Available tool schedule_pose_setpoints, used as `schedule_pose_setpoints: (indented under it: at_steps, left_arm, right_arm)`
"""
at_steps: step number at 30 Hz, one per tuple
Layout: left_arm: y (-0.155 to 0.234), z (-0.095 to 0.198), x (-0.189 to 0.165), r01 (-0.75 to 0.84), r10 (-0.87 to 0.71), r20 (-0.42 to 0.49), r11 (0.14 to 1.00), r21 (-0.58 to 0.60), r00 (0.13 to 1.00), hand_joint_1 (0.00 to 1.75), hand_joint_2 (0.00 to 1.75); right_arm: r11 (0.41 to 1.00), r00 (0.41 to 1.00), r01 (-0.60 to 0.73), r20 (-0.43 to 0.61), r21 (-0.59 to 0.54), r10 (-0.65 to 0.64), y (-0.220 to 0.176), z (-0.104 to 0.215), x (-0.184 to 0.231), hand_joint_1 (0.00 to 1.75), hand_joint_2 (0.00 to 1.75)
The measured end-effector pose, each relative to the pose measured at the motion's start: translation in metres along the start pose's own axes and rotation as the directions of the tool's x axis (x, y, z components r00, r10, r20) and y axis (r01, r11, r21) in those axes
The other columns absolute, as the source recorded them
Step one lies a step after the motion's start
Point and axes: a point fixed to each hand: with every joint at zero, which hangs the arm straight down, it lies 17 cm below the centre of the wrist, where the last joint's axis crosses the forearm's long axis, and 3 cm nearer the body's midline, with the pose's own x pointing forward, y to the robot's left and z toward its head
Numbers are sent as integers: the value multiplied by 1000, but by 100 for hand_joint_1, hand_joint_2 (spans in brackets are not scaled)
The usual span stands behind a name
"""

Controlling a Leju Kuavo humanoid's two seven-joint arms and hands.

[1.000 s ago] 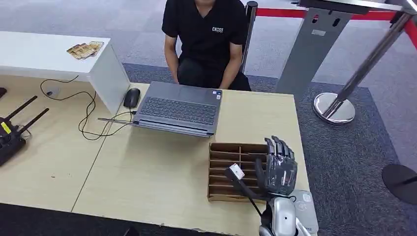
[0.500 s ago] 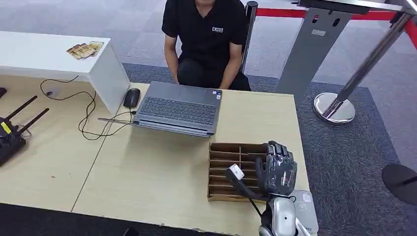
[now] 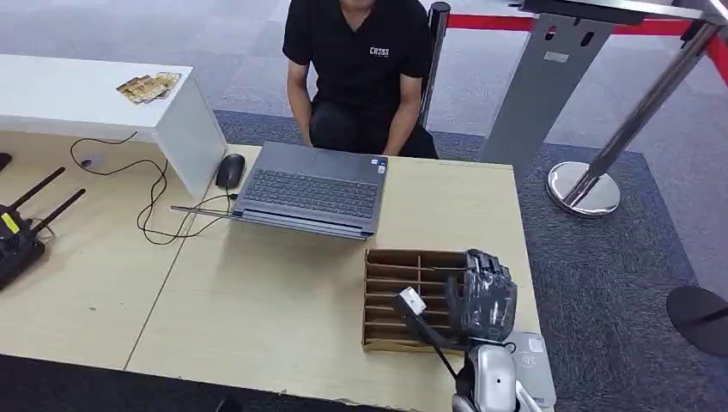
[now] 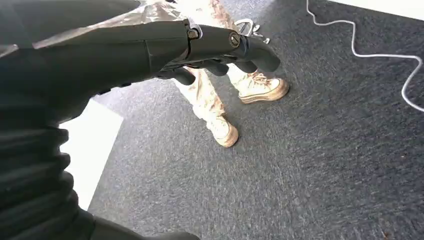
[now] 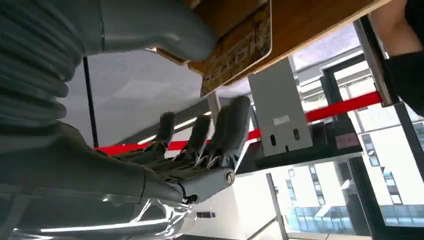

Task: Pass the card to the sensor for recognition and then transmit it.

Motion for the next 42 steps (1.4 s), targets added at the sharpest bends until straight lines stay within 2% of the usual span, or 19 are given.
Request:
schedule_pose_setpoints:
  at_steps: [24,30,42]
  left_arm:
    - [1,-1,-3,0,0,-10,1000,2,1000,0,175]
    - [0,-1,-7,-6,6,-22,1000,2,1000,0,175]
    - [0,-2,-15,-21,21,-53,1000,0,998,0,175]
  right_arm:
    - [1000,1000,-3,14,-20,4,-7,-1,4,175,175]
    - [994,1000,-17,-27,-109,15,-39,-7,-4,175,175]
    - [974,1000,18,-19,-228,-23,-98,-8,-13,175,175]
